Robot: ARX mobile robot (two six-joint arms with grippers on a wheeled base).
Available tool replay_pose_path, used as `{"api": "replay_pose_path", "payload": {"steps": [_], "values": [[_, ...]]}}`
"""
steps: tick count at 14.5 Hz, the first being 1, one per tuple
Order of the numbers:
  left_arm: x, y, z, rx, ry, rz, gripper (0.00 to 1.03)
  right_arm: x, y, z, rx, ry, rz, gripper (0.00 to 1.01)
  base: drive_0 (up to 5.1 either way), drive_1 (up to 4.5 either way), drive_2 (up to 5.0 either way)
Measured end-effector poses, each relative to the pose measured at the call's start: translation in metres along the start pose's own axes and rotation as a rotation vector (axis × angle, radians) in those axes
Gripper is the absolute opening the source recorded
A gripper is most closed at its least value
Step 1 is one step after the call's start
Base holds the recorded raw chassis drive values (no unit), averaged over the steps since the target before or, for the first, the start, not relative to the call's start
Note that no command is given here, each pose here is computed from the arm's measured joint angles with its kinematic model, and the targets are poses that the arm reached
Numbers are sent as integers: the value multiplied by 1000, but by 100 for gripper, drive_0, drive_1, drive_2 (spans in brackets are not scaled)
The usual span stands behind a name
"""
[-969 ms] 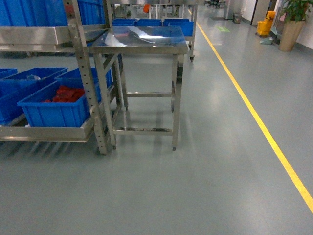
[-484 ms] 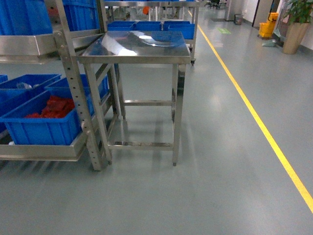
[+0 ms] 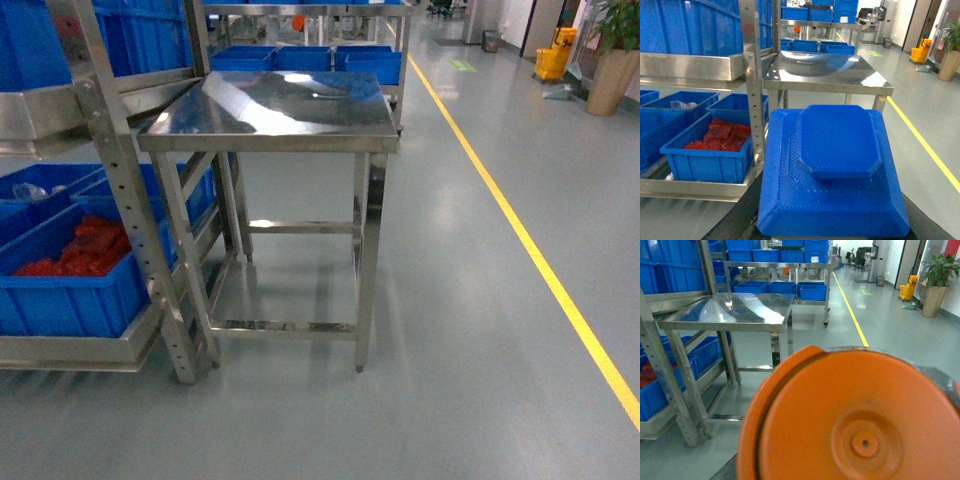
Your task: Sort blue parts and orange caps into right shelf containers
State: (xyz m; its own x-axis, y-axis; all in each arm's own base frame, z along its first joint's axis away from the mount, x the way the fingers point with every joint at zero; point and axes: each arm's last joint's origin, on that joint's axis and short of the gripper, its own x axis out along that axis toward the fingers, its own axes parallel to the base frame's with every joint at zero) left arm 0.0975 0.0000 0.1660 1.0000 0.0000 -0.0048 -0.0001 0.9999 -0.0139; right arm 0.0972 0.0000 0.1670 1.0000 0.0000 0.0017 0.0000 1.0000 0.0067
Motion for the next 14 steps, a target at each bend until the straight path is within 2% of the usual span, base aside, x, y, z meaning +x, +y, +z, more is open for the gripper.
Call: {"api": "replay_pose_path", "payload": {"steps": [14], "values": [[0,0,0,0,0,-2,41,0,0,0,0,3,-3,44,-8,422,-439]]}}
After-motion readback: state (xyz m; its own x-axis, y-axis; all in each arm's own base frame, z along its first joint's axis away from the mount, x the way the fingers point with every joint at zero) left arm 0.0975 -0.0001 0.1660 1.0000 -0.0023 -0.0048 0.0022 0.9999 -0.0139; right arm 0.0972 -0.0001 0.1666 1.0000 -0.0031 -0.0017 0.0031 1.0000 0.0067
